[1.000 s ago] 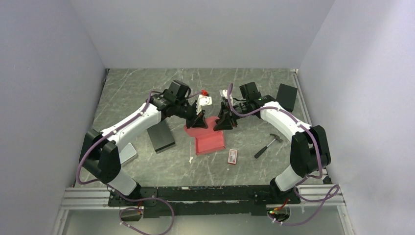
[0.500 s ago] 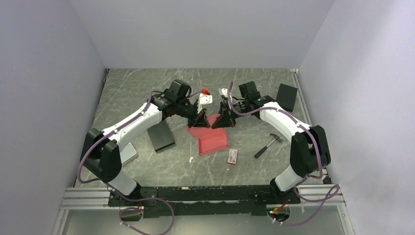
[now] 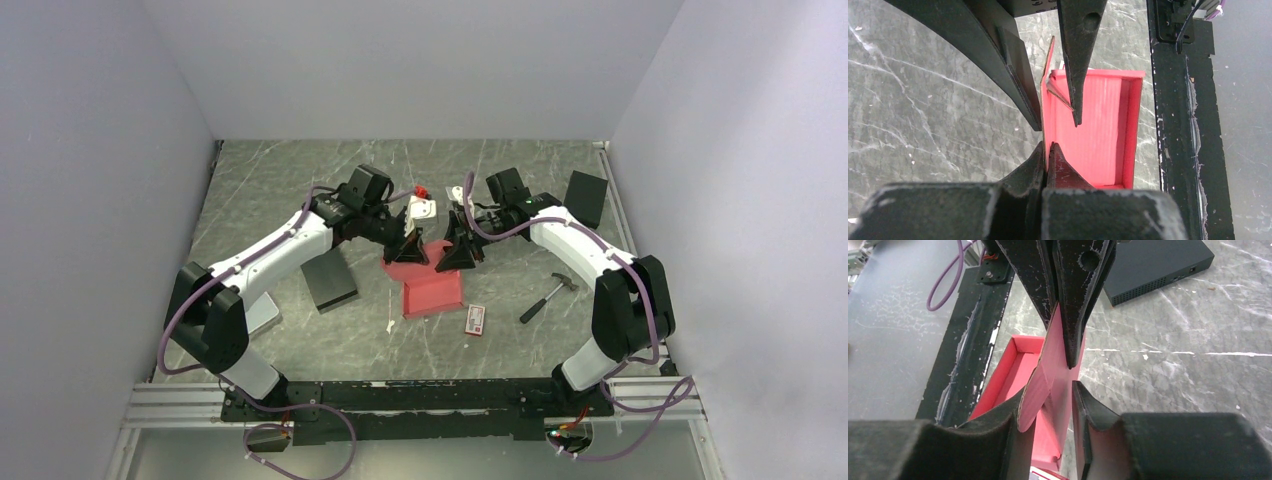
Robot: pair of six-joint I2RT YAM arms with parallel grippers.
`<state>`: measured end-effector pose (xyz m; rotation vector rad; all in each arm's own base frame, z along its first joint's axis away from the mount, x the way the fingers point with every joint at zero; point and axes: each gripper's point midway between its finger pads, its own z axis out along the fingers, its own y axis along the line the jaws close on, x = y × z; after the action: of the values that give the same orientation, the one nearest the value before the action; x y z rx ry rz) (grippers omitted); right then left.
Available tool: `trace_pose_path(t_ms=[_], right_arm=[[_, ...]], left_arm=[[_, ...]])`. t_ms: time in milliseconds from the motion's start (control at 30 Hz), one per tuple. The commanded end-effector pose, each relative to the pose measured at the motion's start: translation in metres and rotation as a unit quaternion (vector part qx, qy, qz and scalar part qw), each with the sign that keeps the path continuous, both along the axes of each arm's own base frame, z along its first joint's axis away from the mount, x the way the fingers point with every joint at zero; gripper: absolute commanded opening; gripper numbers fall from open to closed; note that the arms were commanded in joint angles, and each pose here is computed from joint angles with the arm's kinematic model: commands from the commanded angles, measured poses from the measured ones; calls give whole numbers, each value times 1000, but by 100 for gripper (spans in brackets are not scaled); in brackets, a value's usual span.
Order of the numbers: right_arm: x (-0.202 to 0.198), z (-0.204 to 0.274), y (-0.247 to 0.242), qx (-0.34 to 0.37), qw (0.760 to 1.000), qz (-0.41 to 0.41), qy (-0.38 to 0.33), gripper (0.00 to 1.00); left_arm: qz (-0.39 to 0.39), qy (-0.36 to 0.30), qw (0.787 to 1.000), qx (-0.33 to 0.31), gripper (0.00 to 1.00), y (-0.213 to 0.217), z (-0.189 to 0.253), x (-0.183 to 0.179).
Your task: Fold the paper box
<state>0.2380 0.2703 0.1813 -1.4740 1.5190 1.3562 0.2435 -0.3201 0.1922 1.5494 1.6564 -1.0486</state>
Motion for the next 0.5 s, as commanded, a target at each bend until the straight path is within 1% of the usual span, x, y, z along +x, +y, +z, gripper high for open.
trace_pose_path(t_ms=[0,100,167,233,300,333,467], right_arm=[[11,3,-1,5,999,3,-42,37],[11,-3,-3,-3,999,1,-39,37],[12,-5,-4,-4,999,1,-39,32],[13,-5,-4,-4,999,2,-36,23],[13,-4,-3,-1,999,3,-34,4],[13,-3,-3,0,999,4,-32,0],[13,1,-2,6,999,2,-32,0]], left_arm=[[-20,-24,999,-26,0,-2,27,-8],[-19,-25,999,-27,0,0,29,-8],[-18,-28,999,-30,0,1,31,-7],[-18,-28,999,-33,0,1,32,-7],[-20,-26,999,-37,0,0,32,-8],[-21,-23,999,-39,0,-1,31,-8],[-20,-10,999,-43,0,-4,31,-8]])
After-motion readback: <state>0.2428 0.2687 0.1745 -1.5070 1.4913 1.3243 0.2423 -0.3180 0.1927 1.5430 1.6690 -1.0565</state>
